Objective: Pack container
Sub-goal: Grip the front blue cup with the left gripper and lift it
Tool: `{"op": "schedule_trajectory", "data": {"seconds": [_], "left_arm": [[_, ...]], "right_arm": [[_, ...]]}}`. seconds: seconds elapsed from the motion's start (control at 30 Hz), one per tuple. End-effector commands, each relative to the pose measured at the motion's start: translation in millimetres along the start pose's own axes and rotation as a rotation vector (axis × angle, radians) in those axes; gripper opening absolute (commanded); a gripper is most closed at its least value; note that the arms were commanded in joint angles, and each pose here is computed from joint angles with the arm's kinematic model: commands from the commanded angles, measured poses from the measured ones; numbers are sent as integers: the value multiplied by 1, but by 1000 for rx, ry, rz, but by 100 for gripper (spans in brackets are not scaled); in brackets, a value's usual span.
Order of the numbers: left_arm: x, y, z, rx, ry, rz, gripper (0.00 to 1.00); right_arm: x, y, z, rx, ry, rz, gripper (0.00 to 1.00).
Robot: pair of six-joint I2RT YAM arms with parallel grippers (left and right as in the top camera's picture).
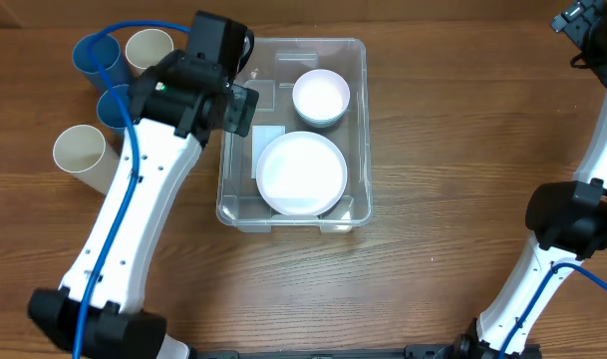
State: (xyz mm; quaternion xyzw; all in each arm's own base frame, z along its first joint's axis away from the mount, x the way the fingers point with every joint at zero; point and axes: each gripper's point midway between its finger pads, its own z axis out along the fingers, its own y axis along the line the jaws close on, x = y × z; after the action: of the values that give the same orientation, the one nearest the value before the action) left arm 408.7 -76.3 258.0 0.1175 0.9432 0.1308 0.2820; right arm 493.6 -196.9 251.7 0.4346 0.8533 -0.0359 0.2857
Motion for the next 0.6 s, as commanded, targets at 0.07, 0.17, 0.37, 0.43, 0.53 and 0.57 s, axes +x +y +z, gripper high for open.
{"op": "schedule_trajectory", "data": {"seconds": [0.07,0.17,0.37,0.43,0.53,0.57], "left_arm": [[3,10,25,-104,59,-114,94],[5,16,29,-154,65,-153,95],[11,26,31,-181,81,-272,100],[17,36,33,-196,104,-310,100],[30,53,36,-222,150,-338,100],[34,59,36,-231,164,-349,100]], "right_arm": [[-15,3,-32,-39,-73,17,100],[-15,3,-32,-39,-73,17,100],[-15,3,-32,-39,-73,17,100],[-15,3,-32,-39,-73,17,100],[-15,3,-32,-39,-73,17,100],[-15,3,-32,-39,-73,17,100]]}}
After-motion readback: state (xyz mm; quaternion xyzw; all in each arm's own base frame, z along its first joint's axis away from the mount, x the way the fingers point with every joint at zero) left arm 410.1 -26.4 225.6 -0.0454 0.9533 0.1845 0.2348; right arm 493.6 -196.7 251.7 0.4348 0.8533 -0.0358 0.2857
